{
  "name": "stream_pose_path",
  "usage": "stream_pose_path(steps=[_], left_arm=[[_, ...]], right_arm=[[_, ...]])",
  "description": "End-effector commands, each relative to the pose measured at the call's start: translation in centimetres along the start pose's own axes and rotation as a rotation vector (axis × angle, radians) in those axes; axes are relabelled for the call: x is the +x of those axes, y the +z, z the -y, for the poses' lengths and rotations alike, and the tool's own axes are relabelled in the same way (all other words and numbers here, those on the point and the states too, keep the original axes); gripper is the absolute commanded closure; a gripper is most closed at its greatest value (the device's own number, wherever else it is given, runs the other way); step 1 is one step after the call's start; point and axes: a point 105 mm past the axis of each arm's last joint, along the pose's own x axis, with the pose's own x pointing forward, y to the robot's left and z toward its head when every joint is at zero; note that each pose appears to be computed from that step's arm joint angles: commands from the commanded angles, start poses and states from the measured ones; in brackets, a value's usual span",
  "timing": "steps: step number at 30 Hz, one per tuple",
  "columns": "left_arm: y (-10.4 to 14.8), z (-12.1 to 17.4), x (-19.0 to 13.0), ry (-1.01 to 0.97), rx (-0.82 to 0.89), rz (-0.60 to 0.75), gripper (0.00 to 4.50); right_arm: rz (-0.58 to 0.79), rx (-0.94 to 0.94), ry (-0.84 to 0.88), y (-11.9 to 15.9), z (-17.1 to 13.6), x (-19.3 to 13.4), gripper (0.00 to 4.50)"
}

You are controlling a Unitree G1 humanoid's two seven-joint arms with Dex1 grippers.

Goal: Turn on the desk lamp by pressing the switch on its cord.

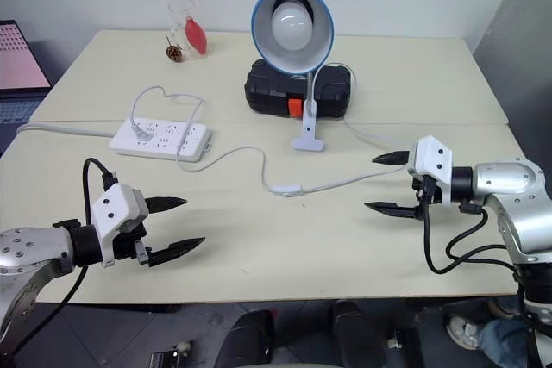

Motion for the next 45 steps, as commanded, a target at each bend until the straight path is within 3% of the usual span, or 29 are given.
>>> stream_pose_path(steps=[1, 11, 34, 45], left_arm=[[1.6, -0.5, -0.6, 0.016, 0.059, 0.035, 0.09], [1.8, -1.0, -0.1, 0.069, 0.105, 0.041, 0.09], [1.7, 0.2, 0.0, -0.034, 0.101, 0.084, 0.09], [1.6, 1.1, 0.8, -0.086, 0.105, 0.085, 0.09]], right_arm=[[0.006, -0.029, -0.007, 0.3, 0.1, -0.2, 0.0], [0.01, -0.036, -0.004, 0.0, -0.1, 0.7, 0.0], [0.038, -0.033, 0.005, 0.8, 0.4, 1.8, 0.0], [-0.041, 0.003, 0.088, 1.5, 1.1, 7.6, 0.0]])
